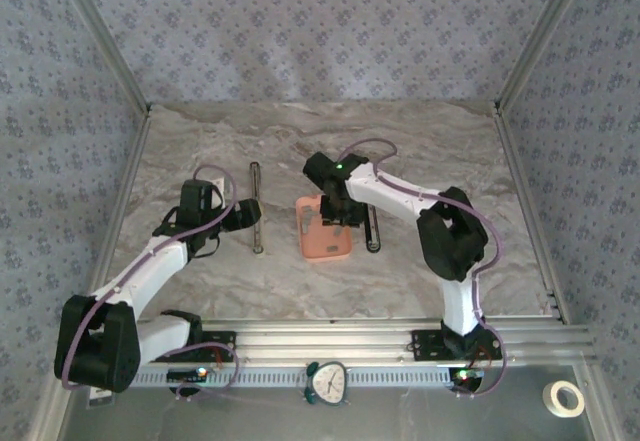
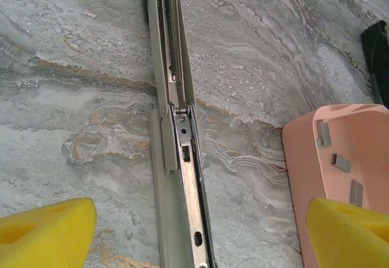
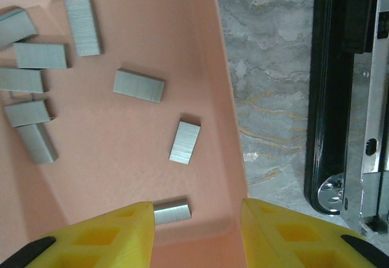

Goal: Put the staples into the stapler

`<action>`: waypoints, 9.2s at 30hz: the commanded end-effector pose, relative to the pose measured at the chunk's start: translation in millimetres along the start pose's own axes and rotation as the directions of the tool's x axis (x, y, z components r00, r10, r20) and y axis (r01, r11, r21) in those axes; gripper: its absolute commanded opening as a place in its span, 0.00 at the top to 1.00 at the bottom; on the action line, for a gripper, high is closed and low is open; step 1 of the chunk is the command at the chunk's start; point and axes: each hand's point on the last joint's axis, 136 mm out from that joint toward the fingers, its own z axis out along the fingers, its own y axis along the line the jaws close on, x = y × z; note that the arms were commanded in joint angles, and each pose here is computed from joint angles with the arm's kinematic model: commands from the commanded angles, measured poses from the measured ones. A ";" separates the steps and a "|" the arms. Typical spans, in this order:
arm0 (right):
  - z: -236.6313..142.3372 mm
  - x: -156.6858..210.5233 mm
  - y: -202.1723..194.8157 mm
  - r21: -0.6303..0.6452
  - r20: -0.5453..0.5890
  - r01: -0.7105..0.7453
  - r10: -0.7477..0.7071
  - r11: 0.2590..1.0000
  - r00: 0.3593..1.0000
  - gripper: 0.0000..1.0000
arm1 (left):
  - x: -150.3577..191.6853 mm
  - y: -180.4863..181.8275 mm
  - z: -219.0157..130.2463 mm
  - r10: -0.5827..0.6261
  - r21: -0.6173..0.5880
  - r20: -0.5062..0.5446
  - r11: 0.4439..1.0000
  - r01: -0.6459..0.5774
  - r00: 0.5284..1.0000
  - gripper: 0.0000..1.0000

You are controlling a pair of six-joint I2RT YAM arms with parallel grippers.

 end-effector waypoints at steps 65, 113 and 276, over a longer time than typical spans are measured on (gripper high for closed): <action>-47.7 7.2 7.4 0.048 0.183 0.098 -0.105 0.994 0.978 0.81 | 4.6 -20.3 -7.7 -0.034 0.123 0.029 0.992 0.031 0.999 0.12; -85.6 19.0 -47.6 -0.139 0.314 0.050 -0.004 0.989 0.949 0.81 | 25.2 -145.2 83.0 0.175 0.196 -0.193 0.971 -0.137 0.966 0.17; -109.3 -6.4 -69.0 -0.355 0.401 -0.092 0.240 0.930 0.884 0.46 | 74.7 -38.4 94.3 -0.114 -0.437 -0.496 0.890 -0.135 0.861 0.66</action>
